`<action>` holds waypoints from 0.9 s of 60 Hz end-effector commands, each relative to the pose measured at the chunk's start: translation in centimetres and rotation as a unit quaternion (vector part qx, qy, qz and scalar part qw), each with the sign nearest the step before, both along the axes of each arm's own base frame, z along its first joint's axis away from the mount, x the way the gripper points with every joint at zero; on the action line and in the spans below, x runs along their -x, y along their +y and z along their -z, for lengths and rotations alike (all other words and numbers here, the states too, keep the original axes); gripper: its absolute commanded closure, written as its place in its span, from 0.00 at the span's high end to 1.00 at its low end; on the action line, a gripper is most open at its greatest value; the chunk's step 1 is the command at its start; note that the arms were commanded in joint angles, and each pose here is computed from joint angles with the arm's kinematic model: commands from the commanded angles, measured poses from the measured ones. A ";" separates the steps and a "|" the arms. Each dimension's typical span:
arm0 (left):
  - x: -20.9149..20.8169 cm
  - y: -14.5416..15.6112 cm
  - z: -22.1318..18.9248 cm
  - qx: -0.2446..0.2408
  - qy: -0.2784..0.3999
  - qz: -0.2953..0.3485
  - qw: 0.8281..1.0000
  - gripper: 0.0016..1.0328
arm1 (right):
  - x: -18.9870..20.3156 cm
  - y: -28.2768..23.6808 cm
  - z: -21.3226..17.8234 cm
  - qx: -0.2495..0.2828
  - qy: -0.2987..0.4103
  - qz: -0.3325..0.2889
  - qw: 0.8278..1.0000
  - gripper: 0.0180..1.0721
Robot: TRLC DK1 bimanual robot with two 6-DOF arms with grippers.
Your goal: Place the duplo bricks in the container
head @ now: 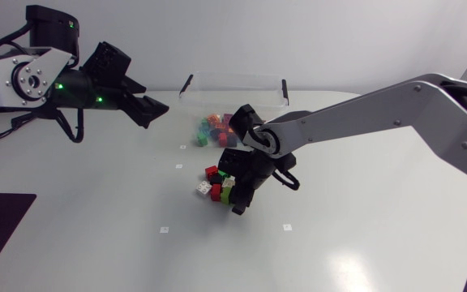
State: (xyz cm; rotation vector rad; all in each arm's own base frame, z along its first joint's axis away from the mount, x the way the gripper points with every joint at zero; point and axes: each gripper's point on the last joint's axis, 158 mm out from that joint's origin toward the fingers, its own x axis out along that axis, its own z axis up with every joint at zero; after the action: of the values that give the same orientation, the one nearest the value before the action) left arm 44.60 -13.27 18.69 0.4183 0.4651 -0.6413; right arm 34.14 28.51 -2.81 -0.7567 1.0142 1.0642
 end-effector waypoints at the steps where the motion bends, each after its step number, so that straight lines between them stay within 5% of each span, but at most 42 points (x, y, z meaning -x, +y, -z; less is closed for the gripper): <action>1: 1.8 0.0 0.9 -0.018 0.005 0.012 1.000 0.95 | 0.7 -1.1 0.2 0.011 0.007 -0.004 1.000 0.31; 24: 8.8 -3.7 11.0 -0.095 0.102 0.093 0.986 0.95 | 0.5 -4.3 -4.2 -0.013 -0.026 0.029 0.999 0.31; 54: 9.0 -7.1 20.3 -0.136 0.216 0.050 0.966 0.95 | -1.9 -5.8 -12.9 -0.093 -0.091 0.083 0.988 0.31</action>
State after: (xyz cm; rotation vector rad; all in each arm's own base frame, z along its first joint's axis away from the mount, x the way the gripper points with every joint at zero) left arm 34.51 -19.75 -1.22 0.5994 0.9409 -0.8096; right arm 35.95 23.23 9.13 -0.6255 0.8010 0.9288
